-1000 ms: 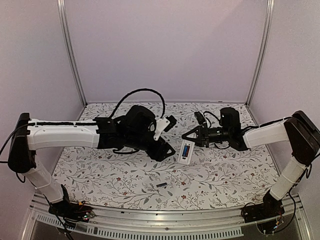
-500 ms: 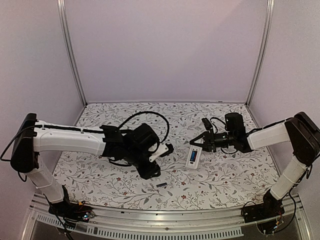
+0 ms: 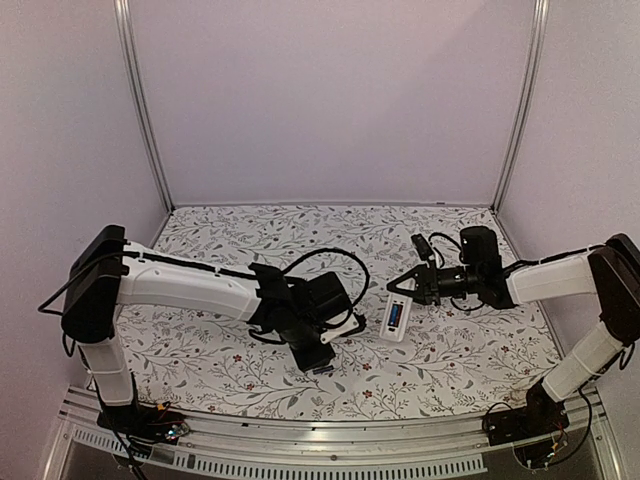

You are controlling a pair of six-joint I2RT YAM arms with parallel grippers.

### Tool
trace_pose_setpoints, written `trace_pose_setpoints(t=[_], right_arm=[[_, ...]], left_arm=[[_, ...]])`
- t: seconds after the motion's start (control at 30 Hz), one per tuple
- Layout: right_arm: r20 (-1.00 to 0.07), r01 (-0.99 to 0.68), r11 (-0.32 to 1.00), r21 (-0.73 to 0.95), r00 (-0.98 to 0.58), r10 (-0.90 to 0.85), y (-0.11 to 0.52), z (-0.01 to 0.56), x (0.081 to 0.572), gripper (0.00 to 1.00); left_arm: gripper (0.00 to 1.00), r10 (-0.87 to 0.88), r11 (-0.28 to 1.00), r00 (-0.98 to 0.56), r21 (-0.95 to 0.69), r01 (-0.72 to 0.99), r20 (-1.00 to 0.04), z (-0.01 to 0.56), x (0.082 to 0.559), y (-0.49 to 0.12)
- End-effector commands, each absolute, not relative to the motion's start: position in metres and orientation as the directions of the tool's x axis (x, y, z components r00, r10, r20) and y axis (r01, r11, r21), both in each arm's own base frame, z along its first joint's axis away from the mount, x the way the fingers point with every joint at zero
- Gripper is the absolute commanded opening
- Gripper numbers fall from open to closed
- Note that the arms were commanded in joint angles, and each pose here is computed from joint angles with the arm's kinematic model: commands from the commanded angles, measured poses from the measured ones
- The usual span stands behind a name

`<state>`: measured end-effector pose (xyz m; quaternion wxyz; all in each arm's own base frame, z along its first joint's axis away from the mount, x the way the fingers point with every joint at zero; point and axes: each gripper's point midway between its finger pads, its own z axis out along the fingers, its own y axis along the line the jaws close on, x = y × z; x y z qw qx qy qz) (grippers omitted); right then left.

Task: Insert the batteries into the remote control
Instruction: Pick up the battery from the center of the board.

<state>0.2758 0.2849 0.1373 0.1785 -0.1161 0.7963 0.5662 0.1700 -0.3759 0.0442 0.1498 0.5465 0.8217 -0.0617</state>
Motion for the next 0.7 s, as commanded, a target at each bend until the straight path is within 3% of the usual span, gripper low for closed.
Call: trace_pose_setpoints(t=[0.0,0.4,0.67], right_arm=[[-0.462,-0.441,0.306,0.844,-0.887,-0.002,0.281,0.148,0.266,0.00],[-0.614,-0.591,0.258,0.764,-0.789,0.010,0.274,0.192,0.253,0.00],[-0.622,-0.595,0.269,0.757,-0.783,0.019,0.273,0.195,0.253,0.00]], left_arm=[[0.40,0.905,0.364,-0.329,0.093,0.927,-0.270,0.038,0.169,-0.376],[0.36,0.916,0.345,-0.321,0.062,0.937,-0.239,0.027,0.161,-0.379],[0.32,0.932,0.318,-0.297,0.077,0.945,-0.210,0.020,0.160,-0.381]])
